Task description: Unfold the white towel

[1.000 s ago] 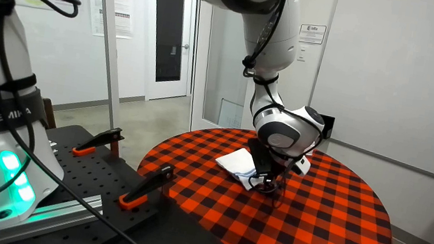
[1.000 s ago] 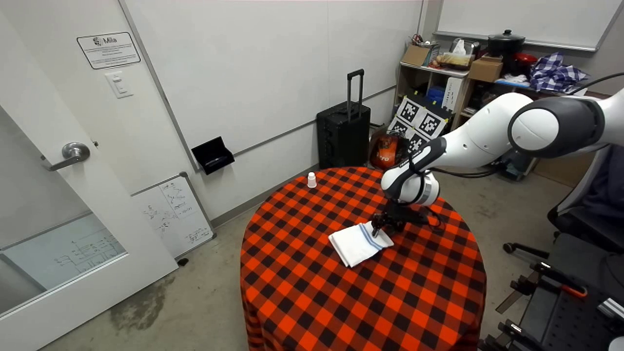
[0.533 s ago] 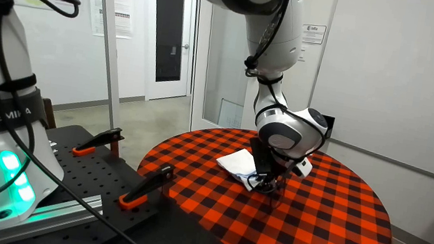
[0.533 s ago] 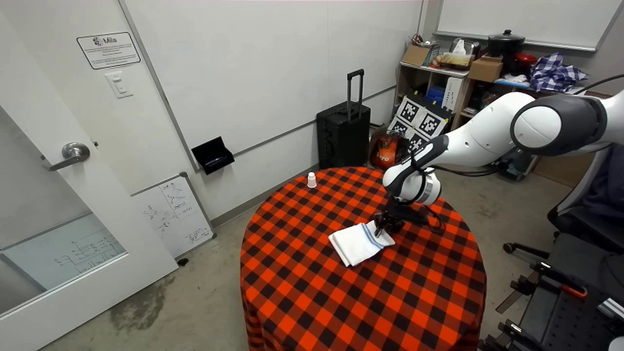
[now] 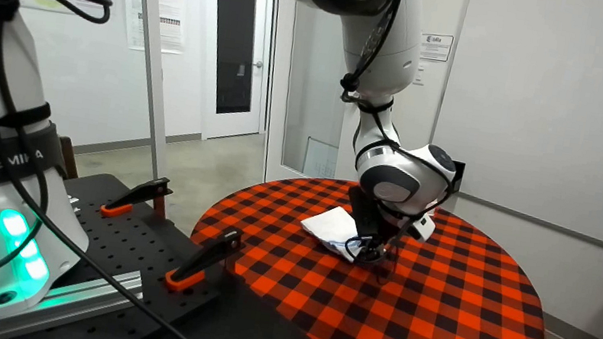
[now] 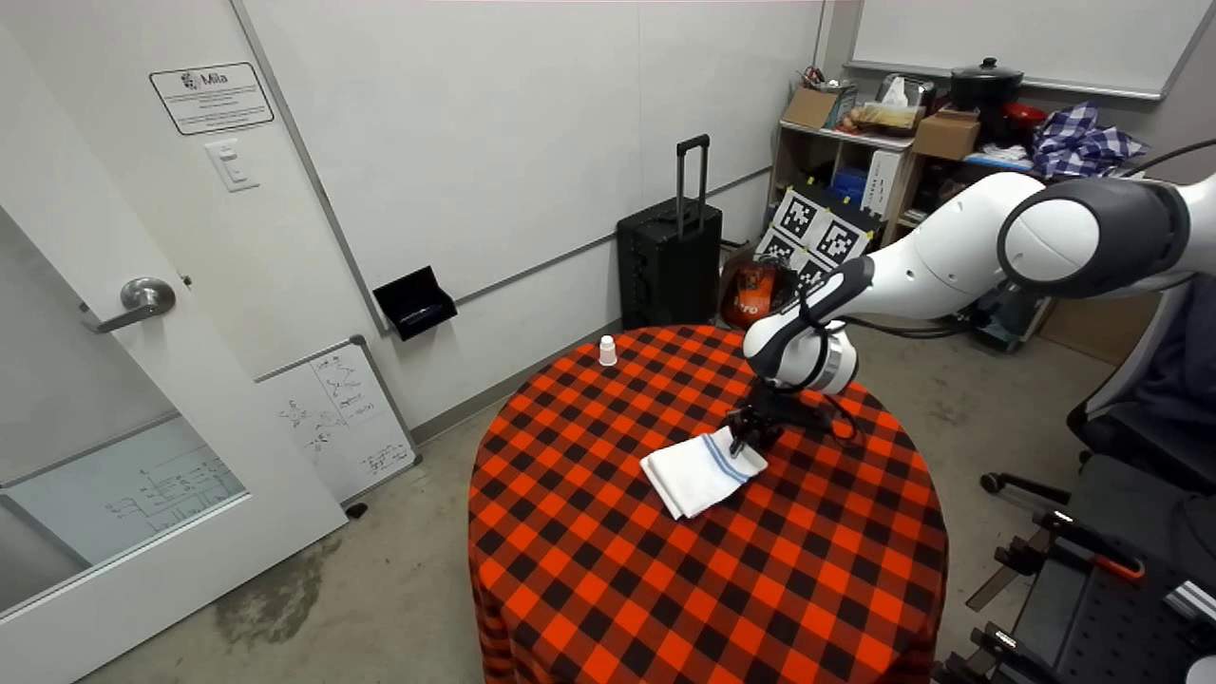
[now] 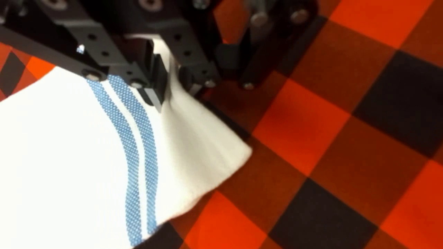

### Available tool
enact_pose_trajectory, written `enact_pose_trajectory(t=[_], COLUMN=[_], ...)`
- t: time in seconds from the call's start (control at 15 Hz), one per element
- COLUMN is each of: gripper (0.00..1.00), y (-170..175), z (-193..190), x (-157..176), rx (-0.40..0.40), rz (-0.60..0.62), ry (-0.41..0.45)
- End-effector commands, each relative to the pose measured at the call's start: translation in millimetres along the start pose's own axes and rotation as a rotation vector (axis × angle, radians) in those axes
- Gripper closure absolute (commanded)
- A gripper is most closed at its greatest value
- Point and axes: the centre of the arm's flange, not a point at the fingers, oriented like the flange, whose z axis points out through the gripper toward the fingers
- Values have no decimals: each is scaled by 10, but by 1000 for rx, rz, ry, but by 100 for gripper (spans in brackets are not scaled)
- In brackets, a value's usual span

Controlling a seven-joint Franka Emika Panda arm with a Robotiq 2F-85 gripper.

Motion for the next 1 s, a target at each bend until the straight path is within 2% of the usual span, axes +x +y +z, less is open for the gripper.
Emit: enact_pose_trajectory(t=[0.0,0.47,0.6,0.93], gripper=[98,98,98,98], y=[-262,-952,-1157,-1604], z=[-432,-1229,-1473,-2219], x=[-160,-504,-655,-1128], rx=[-56,-232,-288,-349], rz=[-33,-190,-259,-452], ry=[34,59,43,-24])
